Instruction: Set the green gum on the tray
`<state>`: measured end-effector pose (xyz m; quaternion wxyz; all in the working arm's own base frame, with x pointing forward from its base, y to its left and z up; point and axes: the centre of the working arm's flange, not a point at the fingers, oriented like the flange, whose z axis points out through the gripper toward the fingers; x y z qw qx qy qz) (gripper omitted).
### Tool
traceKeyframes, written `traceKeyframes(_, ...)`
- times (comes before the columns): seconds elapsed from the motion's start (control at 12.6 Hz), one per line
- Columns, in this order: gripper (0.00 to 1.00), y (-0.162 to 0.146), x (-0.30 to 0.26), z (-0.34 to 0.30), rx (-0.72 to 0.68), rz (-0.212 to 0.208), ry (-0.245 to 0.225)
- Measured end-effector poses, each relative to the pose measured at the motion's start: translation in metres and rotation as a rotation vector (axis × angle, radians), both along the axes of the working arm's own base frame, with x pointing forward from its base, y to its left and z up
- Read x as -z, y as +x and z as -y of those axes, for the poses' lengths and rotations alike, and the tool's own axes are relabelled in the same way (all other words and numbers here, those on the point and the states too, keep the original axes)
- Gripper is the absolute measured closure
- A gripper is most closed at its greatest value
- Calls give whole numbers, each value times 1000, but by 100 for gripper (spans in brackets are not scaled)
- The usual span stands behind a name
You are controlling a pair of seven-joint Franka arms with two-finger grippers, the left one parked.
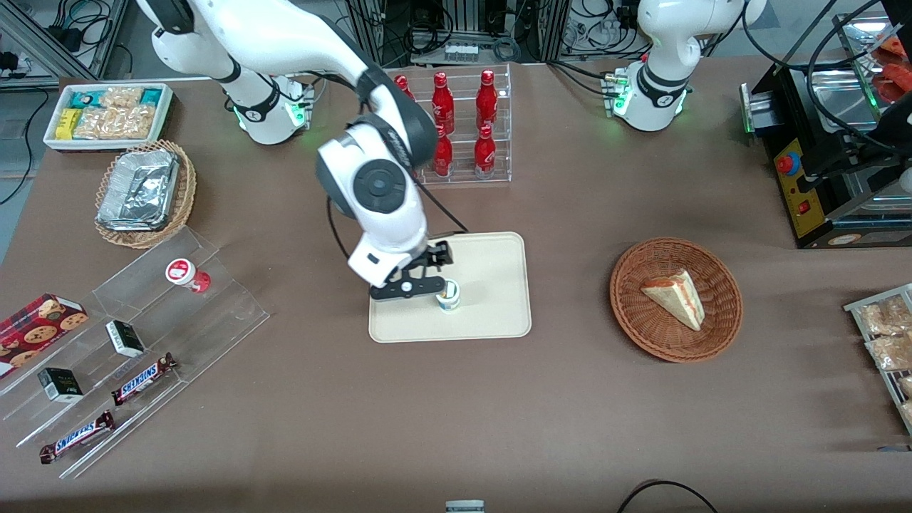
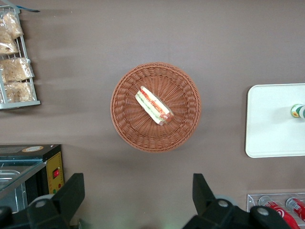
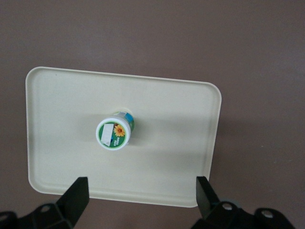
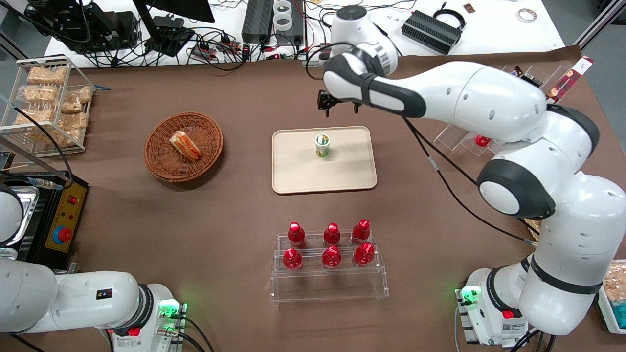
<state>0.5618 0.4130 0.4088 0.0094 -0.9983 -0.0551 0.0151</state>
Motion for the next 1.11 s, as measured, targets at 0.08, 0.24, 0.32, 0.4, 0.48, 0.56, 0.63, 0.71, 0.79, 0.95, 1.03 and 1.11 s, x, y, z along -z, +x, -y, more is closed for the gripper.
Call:
traceKeyframes(0.08,0,5,-9,13,-14,-5,1)
traceKeyframes(0.24,0,14,-17,40,-55,-33,-10)
traceKeyframes(0.32,0,21,-20,57,-81,-49,-14)
traceKeyframes(0.4,0,29,-25,77,-107,-64,-15)
traceKeyframes(0.48,0,36,-29,98,-126,-77,-14)
traceKeyframes(0.56,0,42,-35,119,-139,-89,-12)
traceKeyframes(0.63,0,47,-42,138,-144,-94,-7)
traceKeyframes(0.71,0,49,-48,153,-146,-94,-1)
traceKeyframes(0.79,0,49,-53,167,-137,-95,3)
traceKeyframes(0.95,0,47,-64,204,-90,-97,14)
traceKeyframes(1.03,0,47,-71,228,-57,-95,20)
traceKeyframes(1.11,0,47,-78,254,-22,-91,27)
